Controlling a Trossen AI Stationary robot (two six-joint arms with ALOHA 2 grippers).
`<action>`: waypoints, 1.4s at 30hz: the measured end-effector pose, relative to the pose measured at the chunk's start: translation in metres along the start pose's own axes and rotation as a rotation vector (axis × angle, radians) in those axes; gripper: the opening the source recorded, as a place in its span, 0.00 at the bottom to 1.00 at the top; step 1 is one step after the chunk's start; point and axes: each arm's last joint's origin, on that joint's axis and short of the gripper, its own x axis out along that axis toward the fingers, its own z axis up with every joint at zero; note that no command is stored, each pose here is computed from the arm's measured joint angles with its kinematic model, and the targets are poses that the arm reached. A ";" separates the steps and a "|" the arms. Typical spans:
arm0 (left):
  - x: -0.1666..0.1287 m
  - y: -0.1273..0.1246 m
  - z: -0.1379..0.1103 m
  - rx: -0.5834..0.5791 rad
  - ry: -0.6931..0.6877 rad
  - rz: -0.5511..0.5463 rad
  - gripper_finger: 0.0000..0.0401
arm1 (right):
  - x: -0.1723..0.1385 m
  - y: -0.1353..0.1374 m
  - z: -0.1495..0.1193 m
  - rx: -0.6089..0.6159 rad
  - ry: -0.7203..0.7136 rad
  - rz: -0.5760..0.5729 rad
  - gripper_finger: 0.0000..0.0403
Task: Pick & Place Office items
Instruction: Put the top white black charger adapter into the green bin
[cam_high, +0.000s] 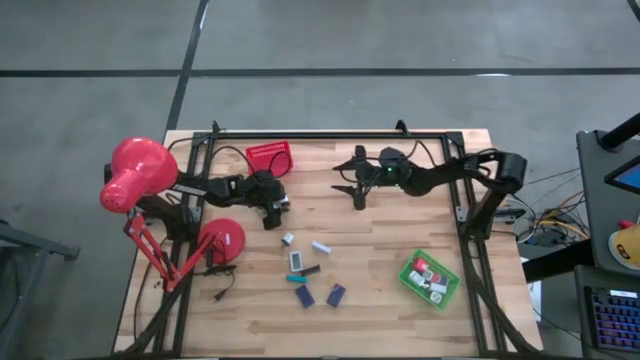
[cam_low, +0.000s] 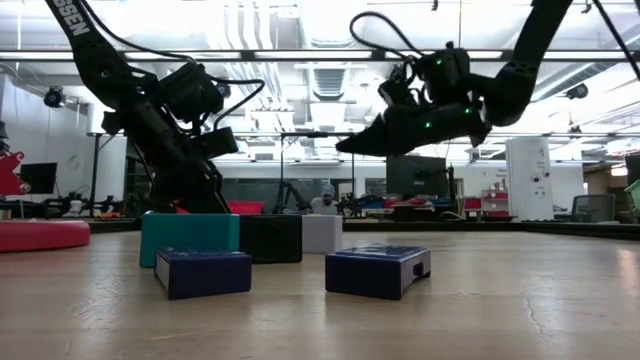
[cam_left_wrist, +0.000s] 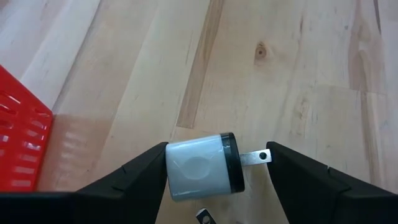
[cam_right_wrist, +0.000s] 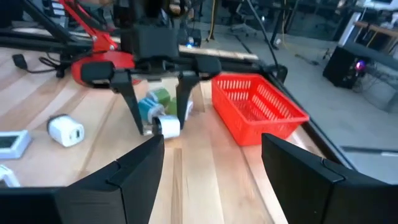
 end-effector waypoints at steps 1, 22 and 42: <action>0.000 0.000 0.000 0.000 -0.001 0.000 0.66 | -0.002 0.001 0.001 -0.006 -0.004 0.000 0.65; 0.000 0.000 0.001 0.000 -0.006 0.000 0.66 | -0.003 0.002 -0.003 0.005 0.012 0.004 0.65; -0.002 -0.001 0.020 0.006 -0.075 -0.092 0.66 | -0.003 0.002 -0.003 0.009 0.012 0.004 0.65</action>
